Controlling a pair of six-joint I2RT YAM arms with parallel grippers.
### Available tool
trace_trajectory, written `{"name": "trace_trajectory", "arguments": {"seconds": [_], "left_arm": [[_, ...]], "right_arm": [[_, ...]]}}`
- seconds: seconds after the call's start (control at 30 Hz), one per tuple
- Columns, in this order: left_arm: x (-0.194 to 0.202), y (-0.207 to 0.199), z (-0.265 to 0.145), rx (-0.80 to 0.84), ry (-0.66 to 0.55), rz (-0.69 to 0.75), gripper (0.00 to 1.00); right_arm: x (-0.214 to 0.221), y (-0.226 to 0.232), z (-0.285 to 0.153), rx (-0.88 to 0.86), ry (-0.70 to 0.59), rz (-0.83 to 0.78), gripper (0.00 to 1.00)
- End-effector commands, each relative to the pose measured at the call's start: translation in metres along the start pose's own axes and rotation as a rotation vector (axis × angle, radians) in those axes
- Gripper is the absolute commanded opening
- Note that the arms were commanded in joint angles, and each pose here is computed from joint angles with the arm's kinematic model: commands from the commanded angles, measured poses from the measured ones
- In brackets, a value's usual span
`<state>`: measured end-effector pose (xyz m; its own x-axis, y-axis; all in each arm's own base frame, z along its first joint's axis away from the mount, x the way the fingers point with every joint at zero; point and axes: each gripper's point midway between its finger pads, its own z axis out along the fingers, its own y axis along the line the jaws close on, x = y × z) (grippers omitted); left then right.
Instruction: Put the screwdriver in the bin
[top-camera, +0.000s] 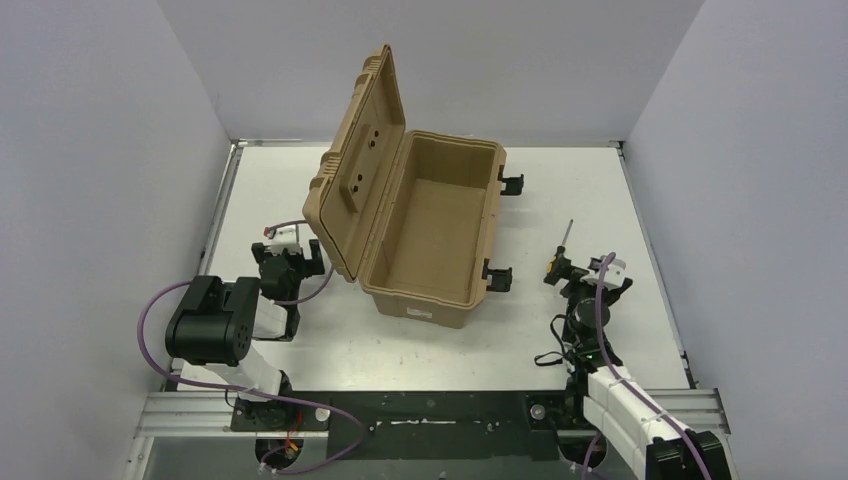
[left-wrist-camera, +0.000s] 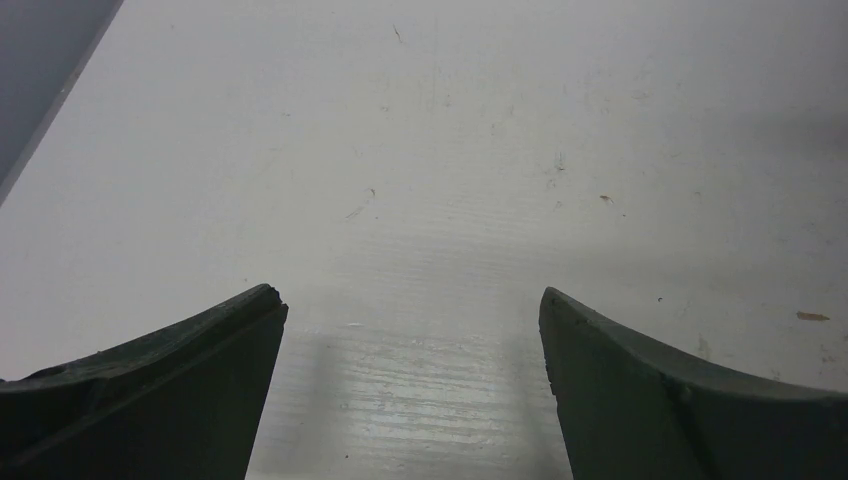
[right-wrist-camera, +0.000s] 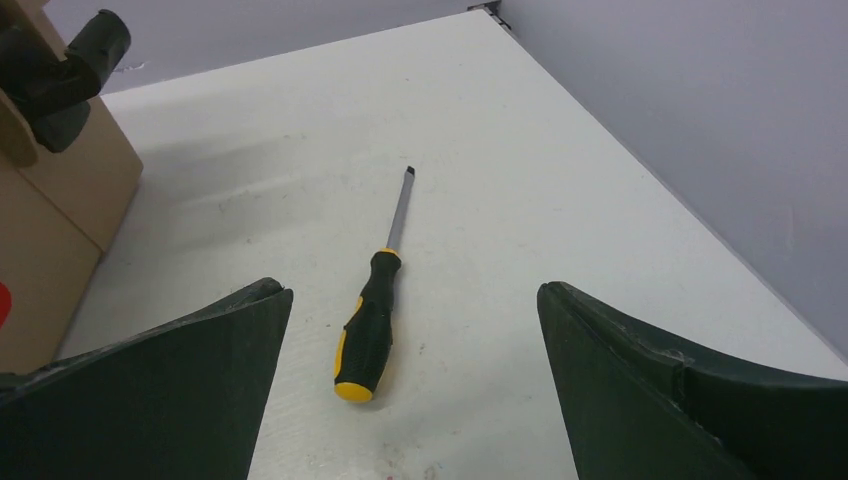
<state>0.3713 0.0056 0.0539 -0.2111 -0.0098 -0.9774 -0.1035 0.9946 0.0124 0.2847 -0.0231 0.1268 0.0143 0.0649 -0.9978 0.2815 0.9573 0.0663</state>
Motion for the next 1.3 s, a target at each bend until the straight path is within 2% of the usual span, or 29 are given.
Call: {"name": "trace_trajectory", "arguments": {"seconds": [0.0,0.1,0.2,0.3,0.37,0.5,0.6,0.83,1.03,1.07,1.27], "left_arm": [[-0.021,-0.002,0.005,-0.002,-0.069,-0.018,0.97],[-0.021,-0.002,0.005,-0.002,-0.069,-0.019,0.97],[-0.021,-0.002,0.005,-0.002,-0.069,-0.018,0.97],[-0.021,-0.002,0.005,-0.002,-0.07,-0.018,0.97],[-0.02,-0.002,0.005,-0.002,-0.067,-0.017,0.97],[-0.021,-0.002,0.005,-0.002,-0.068,-0.019,0.97],[-0.021,-0.002,0.005,-0.003,-0.068,-0.018,0.97],[-0.021,-0.002,0.005,-0.003,-0.069,-0.018,0.97],[-0.021,-0.002,0.005,-0.002,-0.068,-0.018,0.97],[-0.021,-0.002,0.005,-0.002,-0.069,-0.018,0.97],[-0.02,-0.002,0.005,-0.002,-0.068,-0.018,0.97]], "right_arm": [[0.006,-0.02,-0.003,0.124,-0.002,0.082,1.0],[-0.014,-0.023,0.007,0.198,0.032,0.106,1.0],[-0.033,-0.007,0.021,0.166,0.09,0.108,1.0],[-0.038,0.014,0.039,0.097,0.232,0.06,1.0],[-0.036,0.019,0.052,0.122,0.34,0.023,1.0],[-0.017,0.011,0.068,0.267,0.55,-0.062,1.0],[0.005,0.02,0.081,0.241,0.646,-0.098,1.0],[0.07,0.027,0.093,0.171,0.884,-0.059,0.94],[0.119,0.029,0.08,0.142,1.031,-0.053,0.73],[0.122,0.029,0.078,0.139,1.036,-0.044,0.67],[0.115,0.03,0.074,0.113,1.034,-0.004,0.13]]}}
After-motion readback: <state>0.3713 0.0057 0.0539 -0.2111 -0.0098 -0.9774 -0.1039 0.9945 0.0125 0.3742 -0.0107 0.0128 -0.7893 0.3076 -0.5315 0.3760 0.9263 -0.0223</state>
